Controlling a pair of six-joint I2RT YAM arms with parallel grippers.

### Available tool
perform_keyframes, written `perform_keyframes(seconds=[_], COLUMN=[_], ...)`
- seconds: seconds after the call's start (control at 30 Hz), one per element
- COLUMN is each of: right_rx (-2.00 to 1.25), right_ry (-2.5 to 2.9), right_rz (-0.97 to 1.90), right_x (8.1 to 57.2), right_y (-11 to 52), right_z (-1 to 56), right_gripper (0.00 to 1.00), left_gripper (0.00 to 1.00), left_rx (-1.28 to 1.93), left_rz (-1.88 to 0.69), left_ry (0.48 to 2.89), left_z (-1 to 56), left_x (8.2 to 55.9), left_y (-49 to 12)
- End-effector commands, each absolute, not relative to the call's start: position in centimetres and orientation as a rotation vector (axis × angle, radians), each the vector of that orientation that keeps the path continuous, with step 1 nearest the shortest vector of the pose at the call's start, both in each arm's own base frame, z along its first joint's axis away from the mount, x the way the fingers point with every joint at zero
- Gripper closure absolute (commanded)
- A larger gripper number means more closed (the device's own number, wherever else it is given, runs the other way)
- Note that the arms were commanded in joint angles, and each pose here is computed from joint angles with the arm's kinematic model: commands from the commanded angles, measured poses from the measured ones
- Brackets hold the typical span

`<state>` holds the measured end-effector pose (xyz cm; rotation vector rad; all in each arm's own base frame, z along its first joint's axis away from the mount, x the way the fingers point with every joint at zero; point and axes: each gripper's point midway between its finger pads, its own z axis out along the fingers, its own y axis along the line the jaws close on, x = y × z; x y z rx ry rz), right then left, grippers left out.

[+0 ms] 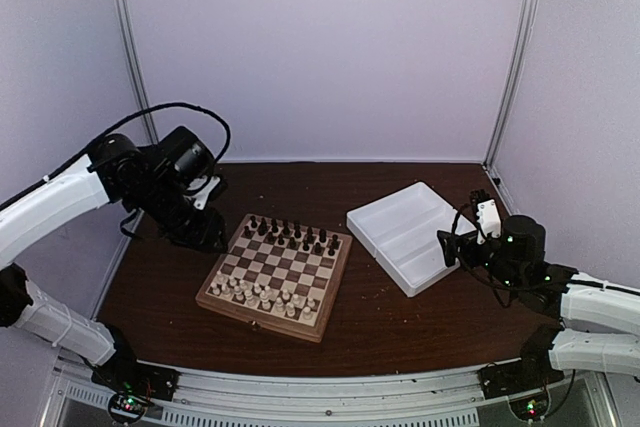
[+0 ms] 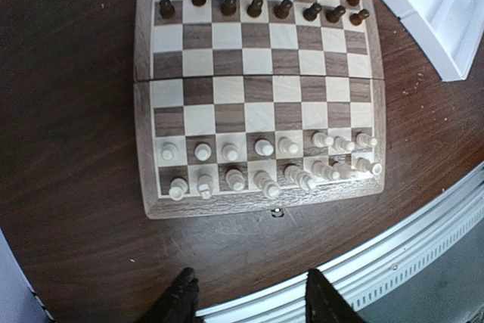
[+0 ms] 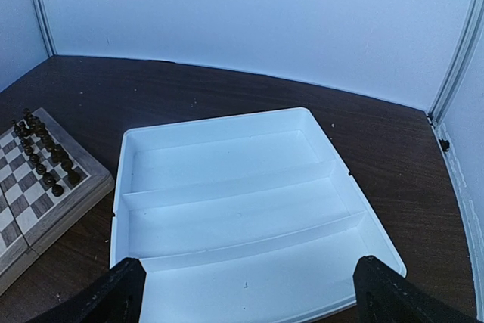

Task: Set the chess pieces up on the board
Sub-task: Place the chess piece on the chessboard, then reset both arms

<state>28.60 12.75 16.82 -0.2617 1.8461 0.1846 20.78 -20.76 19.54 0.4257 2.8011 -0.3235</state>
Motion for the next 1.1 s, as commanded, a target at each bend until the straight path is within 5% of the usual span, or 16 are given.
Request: perform_keyframes(seconds=[0.0, 0.2, 0.27, 0.3, 0.53, 1.07], right_rx=[-0.243, -0.167, -0.168, -0.150, -0.024, 0.011], right_ry=[1.829, 1.804, 1.807, 1.804, 1.757, 1.703], right_rz=[0.199, 0.070, 0.014, -0.009, -0.147, -0.287], right_x=[28.6, 29.3, 29.5, 29.6, 30.5, 37.8], right_y=[12.6, 10.6, 10.0, 9.6, 7.2, 0.1], right_z=[17.8, 22.0, 23.2, 23.7, 25.0, 16.2], right_gripper=[0.00, 0.00, 0.00, 0.00, 0.04, 0.10], left_gripper=[0.42, 0.23, 0.04, 0.03, 0.02, 0.02], left_rx=[0.407, 0.336, 0.291, 0.281, 0.232, -0.092], left_rz=[-0.217, -0.065, 0.008, 0.039, 0.141, 0.180], left_ry=[2.712, 2.573, 2.495, 2.443, 2.093, 1.956], left_z=[22.2, 22.9, 24.1, 24.8, 28.6, 20.8], left_x=[21.3, 24.2, 25.4, 25.9, 28.8, 33.5], left_y=[-17.7, -14.6, -13.2, -12.6, -10.2, -1.0])
